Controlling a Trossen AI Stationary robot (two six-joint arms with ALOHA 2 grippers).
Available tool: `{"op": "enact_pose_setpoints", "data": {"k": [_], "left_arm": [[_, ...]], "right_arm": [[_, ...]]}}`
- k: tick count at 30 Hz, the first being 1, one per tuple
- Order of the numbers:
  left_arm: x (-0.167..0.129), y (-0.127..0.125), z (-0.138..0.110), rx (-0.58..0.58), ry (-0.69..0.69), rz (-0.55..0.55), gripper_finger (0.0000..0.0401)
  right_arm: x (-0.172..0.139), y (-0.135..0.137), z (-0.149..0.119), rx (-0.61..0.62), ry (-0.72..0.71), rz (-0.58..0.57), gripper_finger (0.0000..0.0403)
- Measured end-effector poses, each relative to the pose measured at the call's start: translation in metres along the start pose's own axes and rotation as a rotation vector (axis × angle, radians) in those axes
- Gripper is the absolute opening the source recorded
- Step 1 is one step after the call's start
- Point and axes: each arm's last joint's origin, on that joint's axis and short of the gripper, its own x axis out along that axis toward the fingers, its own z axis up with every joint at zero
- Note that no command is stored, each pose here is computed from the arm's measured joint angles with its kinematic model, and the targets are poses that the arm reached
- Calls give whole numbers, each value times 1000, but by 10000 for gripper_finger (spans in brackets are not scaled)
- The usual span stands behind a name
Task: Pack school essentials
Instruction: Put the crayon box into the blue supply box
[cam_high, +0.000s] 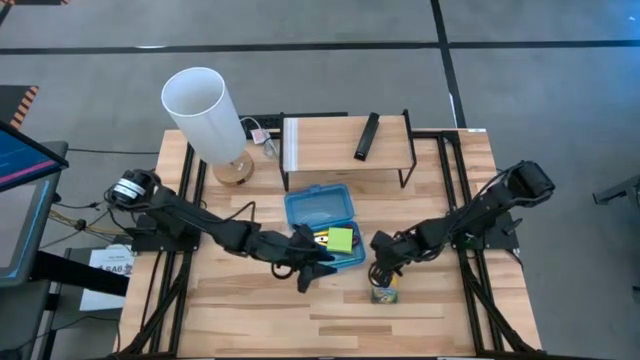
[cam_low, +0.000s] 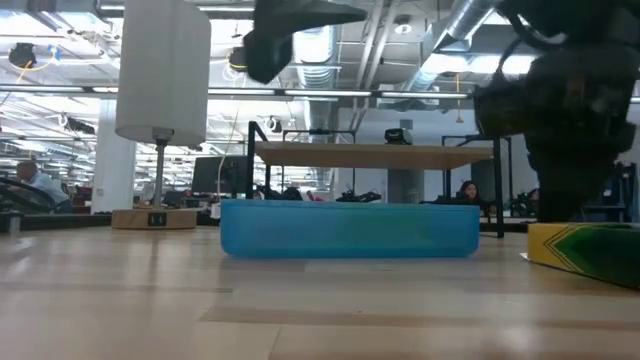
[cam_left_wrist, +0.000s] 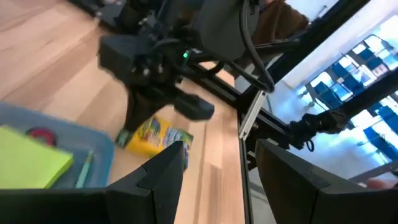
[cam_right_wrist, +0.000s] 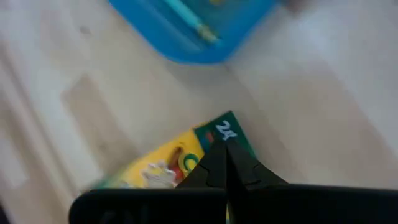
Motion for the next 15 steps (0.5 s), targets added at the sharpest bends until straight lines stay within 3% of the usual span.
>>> {"op": "enact_pose_setpoints", "data": {"k": [7, 15], "left_arm": [[5, 5, 13, 42, -1, 32, 187], [5, 12, 12, 55, 40, 62, 187]], "right_arm": [[-19, 9, 6, -11, -40, 47, 3], [-61, 6, -16, -14, -106, -3, 3]]}}
